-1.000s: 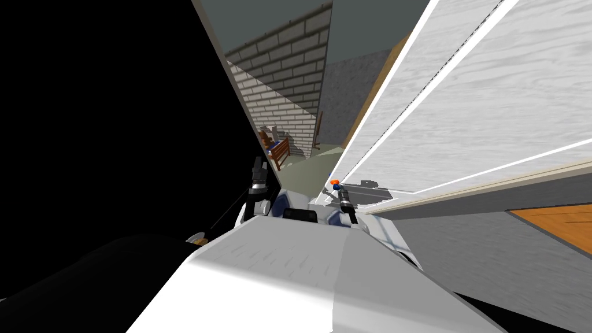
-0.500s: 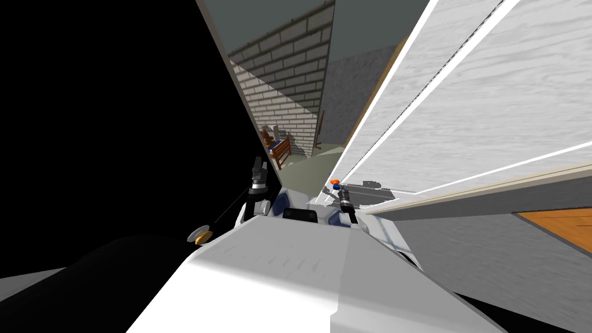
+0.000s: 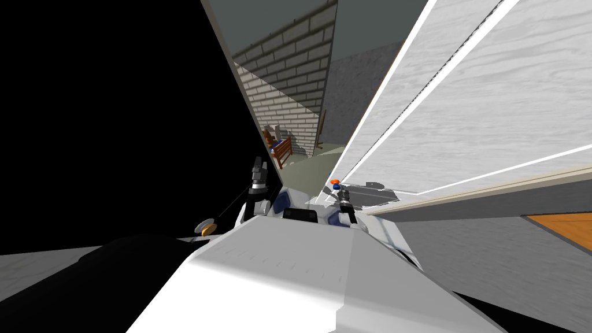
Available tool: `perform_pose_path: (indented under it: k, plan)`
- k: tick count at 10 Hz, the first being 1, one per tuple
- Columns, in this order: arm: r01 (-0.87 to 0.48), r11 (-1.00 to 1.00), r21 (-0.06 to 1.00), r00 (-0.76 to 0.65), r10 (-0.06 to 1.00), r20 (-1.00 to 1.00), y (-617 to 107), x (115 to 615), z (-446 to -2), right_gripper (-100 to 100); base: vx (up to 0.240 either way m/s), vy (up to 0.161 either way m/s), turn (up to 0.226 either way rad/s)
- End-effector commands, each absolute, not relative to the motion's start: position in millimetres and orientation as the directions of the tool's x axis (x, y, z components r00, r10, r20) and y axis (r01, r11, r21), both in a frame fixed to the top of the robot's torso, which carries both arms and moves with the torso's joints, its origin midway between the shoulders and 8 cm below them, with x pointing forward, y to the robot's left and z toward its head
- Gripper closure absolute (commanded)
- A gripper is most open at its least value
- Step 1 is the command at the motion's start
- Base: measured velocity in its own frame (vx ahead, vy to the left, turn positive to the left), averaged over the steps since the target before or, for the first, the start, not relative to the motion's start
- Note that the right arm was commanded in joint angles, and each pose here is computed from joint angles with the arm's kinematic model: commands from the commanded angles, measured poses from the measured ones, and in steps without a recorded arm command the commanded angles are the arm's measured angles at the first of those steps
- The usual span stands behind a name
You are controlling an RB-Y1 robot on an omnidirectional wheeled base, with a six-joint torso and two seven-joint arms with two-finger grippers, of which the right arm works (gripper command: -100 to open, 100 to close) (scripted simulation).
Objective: Pull the door open
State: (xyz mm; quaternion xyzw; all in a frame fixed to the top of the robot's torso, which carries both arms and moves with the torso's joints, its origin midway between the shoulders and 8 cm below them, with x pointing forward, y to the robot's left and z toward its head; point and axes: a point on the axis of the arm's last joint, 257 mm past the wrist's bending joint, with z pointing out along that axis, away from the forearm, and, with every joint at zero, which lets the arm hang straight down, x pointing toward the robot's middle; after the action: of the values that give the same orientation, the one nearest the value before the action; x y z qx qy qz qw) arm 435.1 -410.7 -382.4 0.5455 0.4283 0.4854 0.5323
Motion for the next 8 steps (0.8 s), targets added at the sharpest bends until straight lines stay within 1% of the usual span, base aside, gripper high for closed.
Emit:
perform_pose_path:
  k: [1, 4, 6, 8]
  plan:
    - [-0.068, -0.113, 0.991, 0.130, 0.984, 0.122, -390.5, 443.4, -378.5, 100, -0.035, -0.019, 0.039]
    - [-0.068, -0.113, 0.991, 0.130, 0.984, 0.122, -390.5, 443.4, -378.5, 100, -0.004, 0.002, -0.008]
    - [-0.081, -0.203, 0.976, 0.133, 0.968, 0.213, -390.3, 445.0, -378.7, 100, -0.051, -0.020, 0.073]
    - [-0.083, -0.216, 0.973, 0.132, 0.965, 0.225, -390.3, 445.0, -378.7, 100, -0.038, -0.016, 0.023]
